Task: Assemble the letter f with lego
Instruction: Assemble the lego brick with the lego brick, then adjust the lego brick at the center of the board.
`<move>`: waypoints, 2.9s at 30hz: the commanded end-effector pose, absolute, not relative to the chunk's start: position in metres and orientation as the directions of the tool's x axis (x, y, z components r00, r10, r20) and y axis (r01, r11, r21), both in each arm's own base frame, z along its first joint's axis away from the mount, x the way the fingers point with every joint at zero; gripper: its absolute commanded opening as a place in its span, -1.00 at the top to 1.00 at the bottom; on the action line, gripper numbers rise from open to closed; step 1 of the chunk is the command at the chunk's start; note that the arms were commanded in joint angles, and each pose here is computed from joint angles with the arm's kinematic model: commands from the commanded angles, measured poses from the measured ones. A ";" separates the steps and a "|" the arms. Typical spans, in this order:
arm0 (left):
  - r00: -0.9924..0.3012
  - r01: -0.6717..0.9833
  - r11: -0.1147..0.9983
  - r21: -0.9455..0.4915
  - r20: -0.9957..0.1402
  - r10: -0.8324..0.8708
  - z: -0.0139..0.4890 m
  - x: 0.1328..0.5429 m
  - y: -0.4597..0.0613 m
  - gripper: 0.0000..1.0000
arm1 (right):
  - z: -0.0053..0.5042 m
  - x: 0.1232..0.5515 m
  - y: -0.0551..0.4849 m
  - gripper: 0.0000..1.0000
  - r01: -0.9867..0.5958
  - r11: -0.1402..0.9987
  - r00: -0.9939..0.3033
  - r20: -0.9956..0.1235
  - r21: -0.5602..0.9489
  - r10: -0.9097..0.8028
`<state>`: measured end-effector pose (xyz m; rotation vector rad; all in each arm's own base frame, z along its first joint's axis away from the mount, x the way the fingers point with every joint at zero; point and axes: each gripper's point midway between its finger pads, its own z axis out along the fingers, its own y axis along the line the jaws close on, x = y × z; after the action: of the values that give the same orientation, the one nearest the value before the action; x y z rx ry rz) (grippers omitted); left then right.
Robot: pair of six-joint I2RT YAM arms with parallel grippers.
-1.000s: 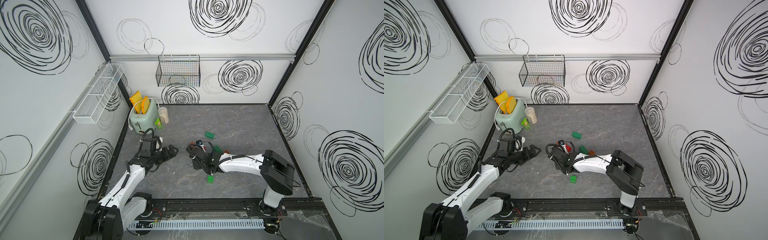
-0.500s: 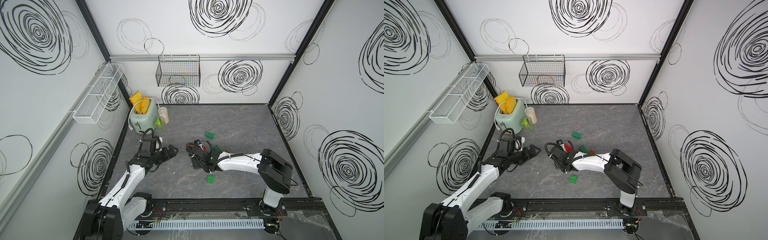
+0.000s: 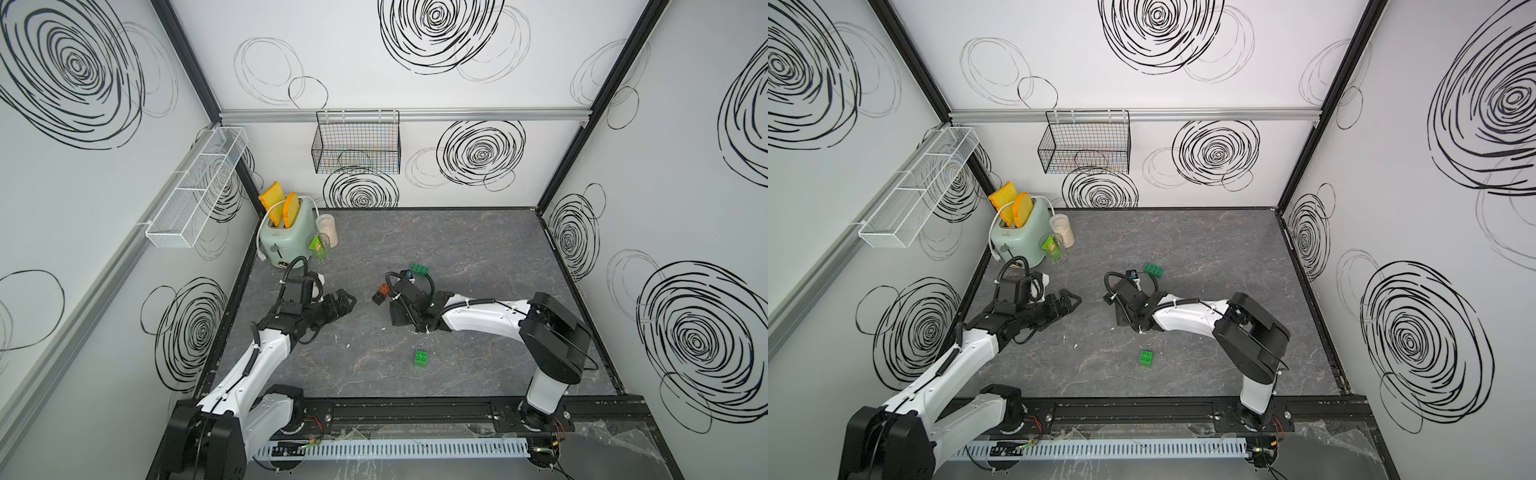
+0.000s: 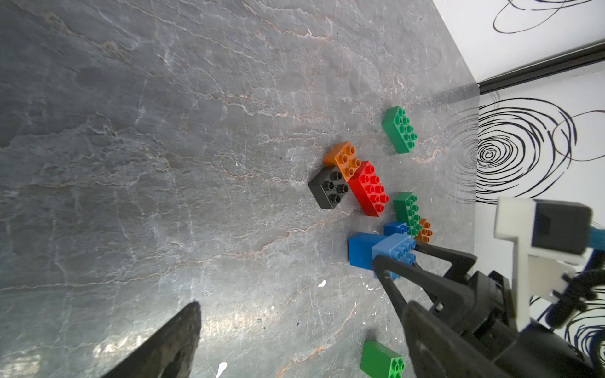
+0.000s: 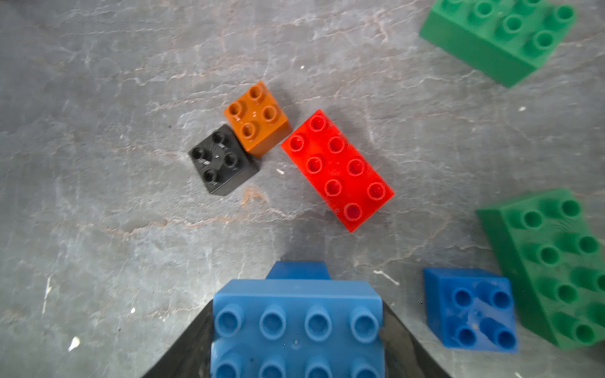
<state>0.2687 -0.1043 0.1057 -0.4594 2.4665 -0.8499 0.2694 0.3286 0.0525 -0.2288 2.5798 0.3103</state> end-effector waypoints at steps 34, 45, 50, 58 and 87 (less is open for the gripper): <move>-0.809 -0.149 0.763 -0.630 -0.367 -0.460 0.109 0.273 -0.100 -0.96 | 0.092 0.259 0.304 -0.98 -0.274 0.960 -0.844 -0.491 0.052 -0.215; -0.835 -0.060 0.772 -0.633 -0.392 -0.386 0.114 0.268 -0.126 -0.96 | 0.093 0.299 0.177 -0.98 0.032 0.972 -0.848 -0.508 0.232 0.149; -0.888 0.081 0.768 -0.635 -0.395 -0.234 0.109 0.244 -0.190 -0.96 | 0.077 0.298 0.146 -0.98 0.116 0.955 -0.846 -0.476 0.273 0.239; -0.920 0.105 0.694 -0.713 -0.335 -0.205 0.112 0.215 -0.259 -0.96 | 0.049 0.289 0.146 -0.89 0.096 0.963 -0.877 -0.436 0.252 0.201; -0.934 -0.068 0.526 -0.848 -0.131 -0.332 0.090 0.255 -0.322 -0.96 | 0.006 0.275 0.129 -0.98 0.089 0.985 -0.900 -0.412 0.150 0.144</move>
<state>0.2411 -0.3096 0.0706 -0.3328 2.5664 -1.2853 0.2867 0.1422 0.0241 0.1555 2.6344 0.2741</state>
